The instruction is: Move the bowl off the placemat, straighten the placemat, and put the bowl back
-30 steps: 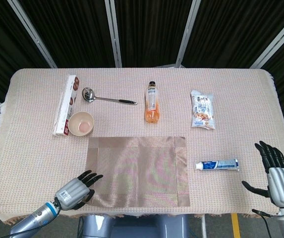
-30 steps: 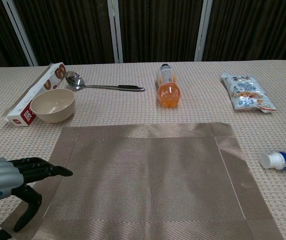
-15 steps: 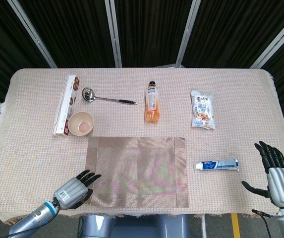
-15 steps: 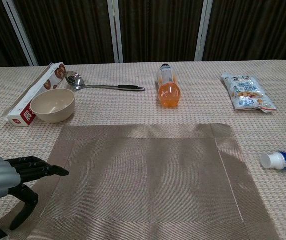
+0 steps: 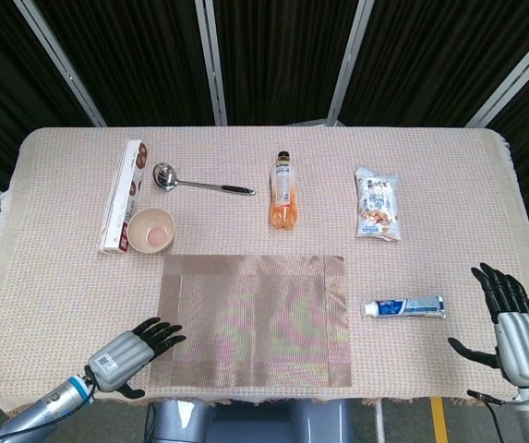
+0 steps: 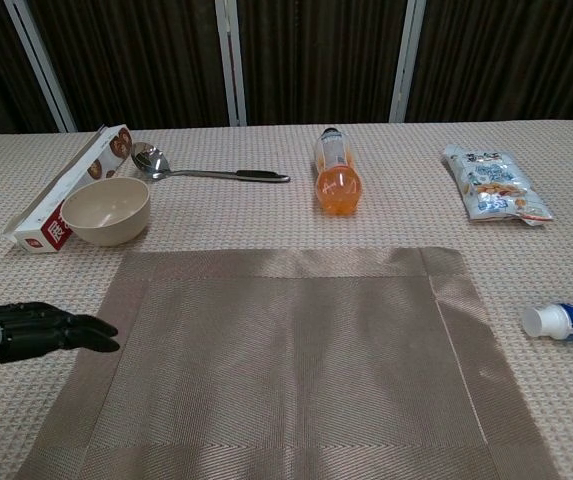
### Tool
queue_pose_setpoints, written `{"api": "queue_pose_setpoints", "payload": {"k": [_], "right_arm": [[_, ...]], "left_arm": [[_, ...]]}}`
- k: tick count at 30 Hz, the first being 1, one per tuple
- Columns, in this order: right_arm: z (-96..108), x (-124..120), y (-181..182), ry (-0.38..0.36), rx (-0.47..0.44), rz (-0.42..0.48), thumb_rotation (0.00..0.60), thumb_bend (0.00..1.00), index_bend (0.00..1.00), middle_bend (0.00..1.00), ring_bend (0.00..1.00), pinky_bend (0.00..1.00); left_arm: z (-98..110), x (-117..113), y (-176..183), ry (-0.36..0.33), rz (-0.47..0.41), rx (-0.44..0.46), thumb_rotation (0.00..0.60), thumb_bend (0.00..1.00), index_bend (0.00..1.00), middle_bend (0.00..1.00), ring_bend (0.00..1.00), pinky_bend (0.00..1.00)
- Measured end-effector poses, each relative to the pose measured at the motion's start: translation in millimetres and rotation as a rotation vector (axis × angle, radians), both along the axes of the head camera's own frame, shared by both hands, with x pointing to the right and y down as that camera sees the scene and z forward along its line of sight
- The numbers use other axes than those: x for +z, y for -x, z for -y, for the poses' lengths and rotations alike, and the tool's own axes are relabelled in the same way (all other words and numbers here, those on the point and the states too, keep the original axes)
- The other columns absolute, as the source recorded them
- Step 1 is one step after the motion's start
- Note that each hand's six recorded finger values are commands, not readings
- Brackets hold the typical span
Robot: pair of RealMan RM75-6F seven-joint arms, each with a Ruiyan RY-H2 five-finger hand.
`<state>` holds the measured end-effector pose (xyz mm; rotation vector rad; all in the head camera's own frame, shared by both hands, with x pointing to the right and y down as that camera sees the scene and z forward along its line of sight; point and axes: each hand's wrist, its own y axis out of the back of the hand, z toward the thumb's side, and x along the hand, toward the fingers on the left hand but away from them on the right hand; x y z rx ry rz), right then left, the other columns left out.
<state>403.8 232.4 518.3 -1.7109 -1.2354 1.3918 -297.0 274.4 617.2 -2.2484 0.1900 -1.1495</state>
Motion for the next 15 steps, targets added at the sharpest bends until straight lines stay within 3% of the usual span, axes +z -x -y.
{"api": "queue_pose_setpoints", "payload": {"k": [4,8,15], "right_arm": [[-0.7,-0.5,1.9,-0.001,-0.004,0.002,0.6,0.0,0.0,0.0,0.0,0.0],[-1.5,-0.6,3.6,0.001,-0.007,0.004,0.6,0.0,0.0,0.0,0.0,0.0],[-1.5,1.7,2.7,0.007,-0.006,-0.003,0.6,0.0,0.0,0.0,0.0,0.0]], "left_arm": [[22.6,-17.1,12.2,-0.065,-0.04,-0.073,0.6,0.0,0.0,0.0,0.0,0.0],[58.5,-25.4,23.2,-0.179,-0.054,-0.151,0.6,0.0,0.0,0.0,0.0,0.0],[130.0,4.1,50.8,-0.322,0.038,-0.278,0.6,0.0,0.05,0.0,0.0,0.0]]}}
